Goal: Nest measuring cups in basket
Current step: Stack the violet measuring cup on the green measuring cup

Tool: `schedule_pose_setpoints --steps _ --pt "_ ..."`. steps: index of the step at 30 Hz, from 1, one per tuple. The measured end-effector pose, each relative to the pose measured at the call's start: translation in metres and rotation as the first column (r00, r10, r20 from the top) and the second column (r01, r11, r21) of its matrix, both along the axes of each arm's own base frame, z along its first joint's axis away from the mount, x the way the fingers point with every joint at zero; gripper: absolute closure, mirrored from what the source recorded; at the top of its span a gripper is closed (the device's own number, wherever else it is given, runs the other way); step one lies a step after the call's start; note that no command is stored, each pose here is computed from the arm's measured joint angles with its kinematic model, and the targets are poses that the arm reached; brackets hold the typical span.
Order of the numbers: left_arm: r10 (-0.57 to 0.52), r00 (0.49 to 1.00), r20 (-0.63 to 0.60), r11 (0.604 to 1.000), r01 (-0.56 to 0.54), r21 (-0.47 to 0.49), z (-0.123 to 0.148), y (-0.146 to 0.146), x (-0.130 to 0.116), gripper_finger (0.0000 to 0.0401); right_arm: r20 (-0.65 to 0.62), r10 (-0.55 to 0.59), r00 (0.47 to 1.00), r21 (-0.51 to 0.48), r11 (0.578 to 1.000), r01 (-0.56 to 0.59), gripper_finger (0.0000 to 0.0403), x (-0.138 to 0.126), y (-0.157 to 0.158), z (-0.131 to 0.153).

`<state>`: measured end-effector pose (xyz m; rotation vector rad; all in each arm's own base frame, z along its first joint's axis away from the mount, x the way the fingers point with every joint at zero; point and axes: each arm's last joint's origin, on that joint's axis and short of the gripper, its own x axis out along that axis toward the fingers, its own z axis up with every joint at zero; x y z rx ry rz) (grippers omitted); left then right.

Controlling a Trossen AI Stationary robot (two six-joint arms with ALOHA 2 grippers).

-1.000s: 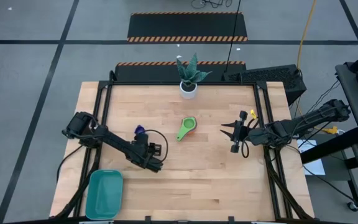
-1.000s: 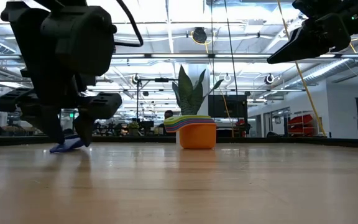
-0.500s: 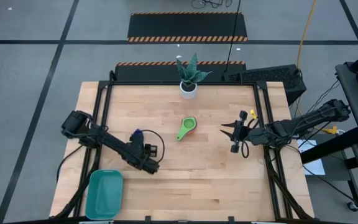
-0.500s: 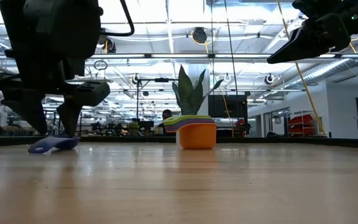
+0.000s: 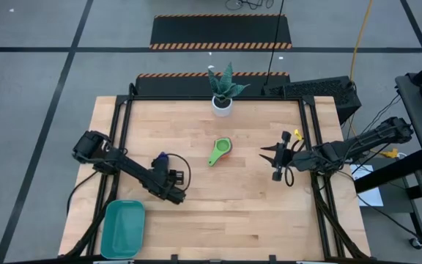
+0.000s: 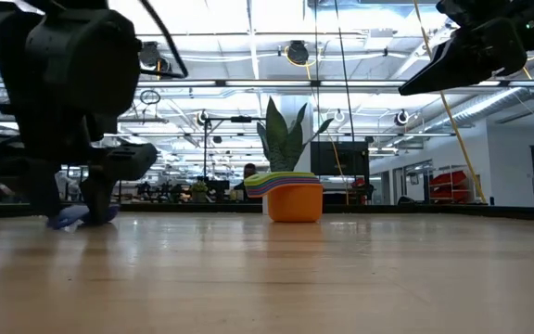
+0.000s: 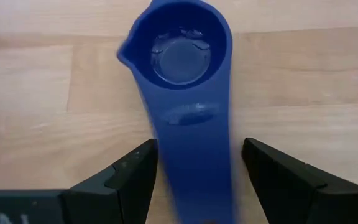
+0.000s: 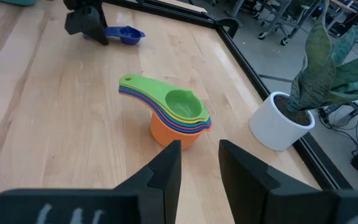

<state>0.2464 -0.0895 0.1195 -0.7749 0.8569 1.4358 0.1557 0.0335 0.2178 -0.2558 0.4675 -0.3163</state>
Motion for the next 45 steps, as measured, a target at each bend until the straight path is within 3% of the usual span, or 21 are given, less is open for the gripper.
schedule_pose_setpoints --steps 9,16,27,39,45 --pt "-0.039 0.999 0.016 0.999 0.039 0.000 -0.012 0.001 -0.008 0.0166 -0.001 0.001 1.000 0.000 1.000 -0.001 0.0300 0.000 0.000 0.000" --pt "-0.099 0.995 -0.002 0.995 0.099 -0.001 -0.012 0.000 -0.007 0.0250 -0.001 0.001 1.000 0.000 1.000 -0.001 0.0300 0.000 0.000 0.000" --pt "-0.196 0.980 -0.026 0.980 0.197 0.014 -0.002 -0.005 0.004 0.0251 -0.001 0.001 1.000 0.000 1.000 -0.001 0.0300 0.000 0.000 0.000" --pt "-0.275 0.961 0.045 0.962 0.274 0.023 0.007 -0.006 0.013 0.0249 -0.001 0.001 1.000 -0.001 1.000 -0.001 0.0300 0.000 0.000 0.000" --pt "-0.368 0.925 0.096 0.929 0.360 0.089 0.022 -0.001 0.029 0.0248 -0.001 0.001 1.000 -0.001 1.000 -0.001 0.0300 0.000 0.000 0.000"
